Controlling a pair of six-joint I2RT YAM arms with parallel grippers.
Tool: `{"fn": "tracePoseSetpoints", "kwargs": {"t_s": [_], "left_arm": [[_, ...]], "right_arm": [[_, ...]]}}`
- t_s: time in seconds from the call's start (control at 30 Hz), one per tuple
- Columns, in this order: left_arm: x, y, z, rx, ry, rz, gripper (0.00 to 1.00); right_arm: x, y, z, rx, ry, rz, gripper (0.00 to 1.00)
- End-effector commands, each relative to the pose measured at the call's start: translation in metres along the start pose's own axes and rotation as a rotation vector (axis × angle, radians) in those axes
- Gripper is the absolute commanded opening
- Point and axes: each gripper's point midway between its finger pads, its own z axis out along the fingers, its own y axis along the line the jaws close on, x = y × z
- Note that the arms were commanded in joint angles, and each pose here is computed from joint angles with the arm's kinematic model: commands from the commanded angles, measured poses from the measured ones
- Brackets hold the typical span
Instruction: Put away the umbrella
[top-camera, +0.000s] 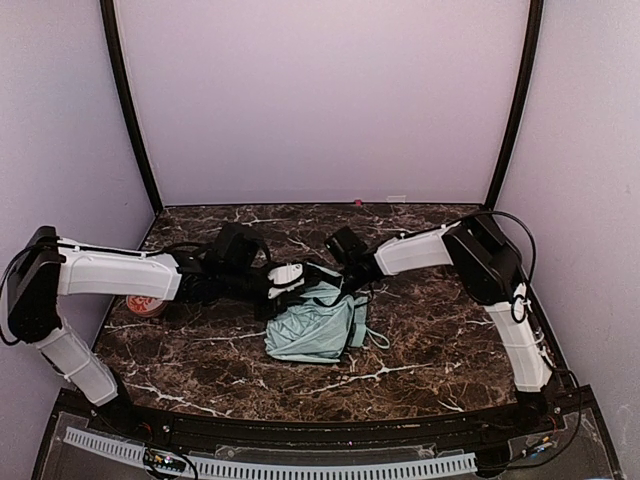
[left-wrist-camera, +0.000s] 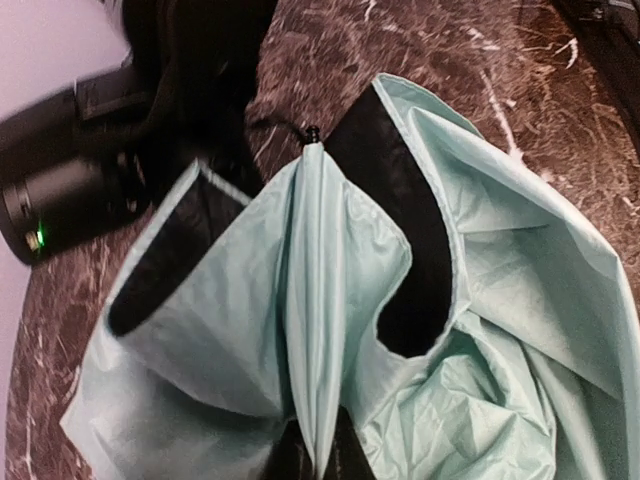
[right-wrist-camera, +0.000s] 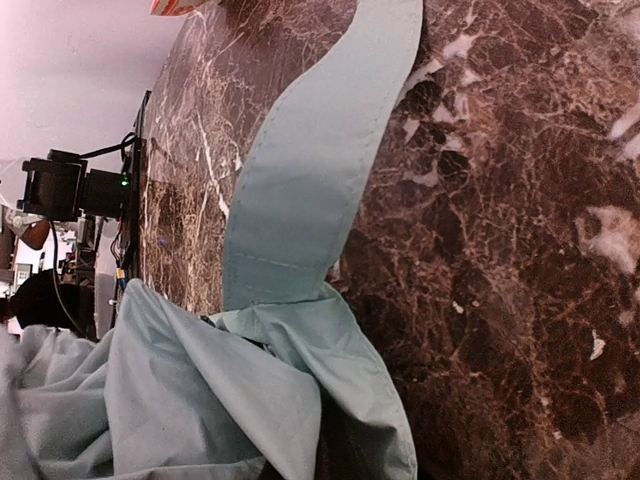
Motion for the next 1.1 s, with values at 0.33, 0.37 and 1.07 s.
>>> {"fn": "tracePoseSetpoints", "kwargs": {"t_s": [0.33,0.37,1.07], "left_arm": [[0.098,-0.025,0.030,0.132,0.246,-0.269,0.00],[0.099,-0.024,0.031,0.136,0.258,-0.279,0.00],[0.033,-0.013,0.004,0.200,0.050,-0.215,0.00]], "right_arm": [[-0.008,-0.012,-0.039,-0.042,-0.112,0.213,0.25],[-0.007,-0.015,-0.044,-0.022,-0.117,0.216,0.28],[-0.020,0.028,-0.175,0.352,-0.247,0.030,0.42]]}}
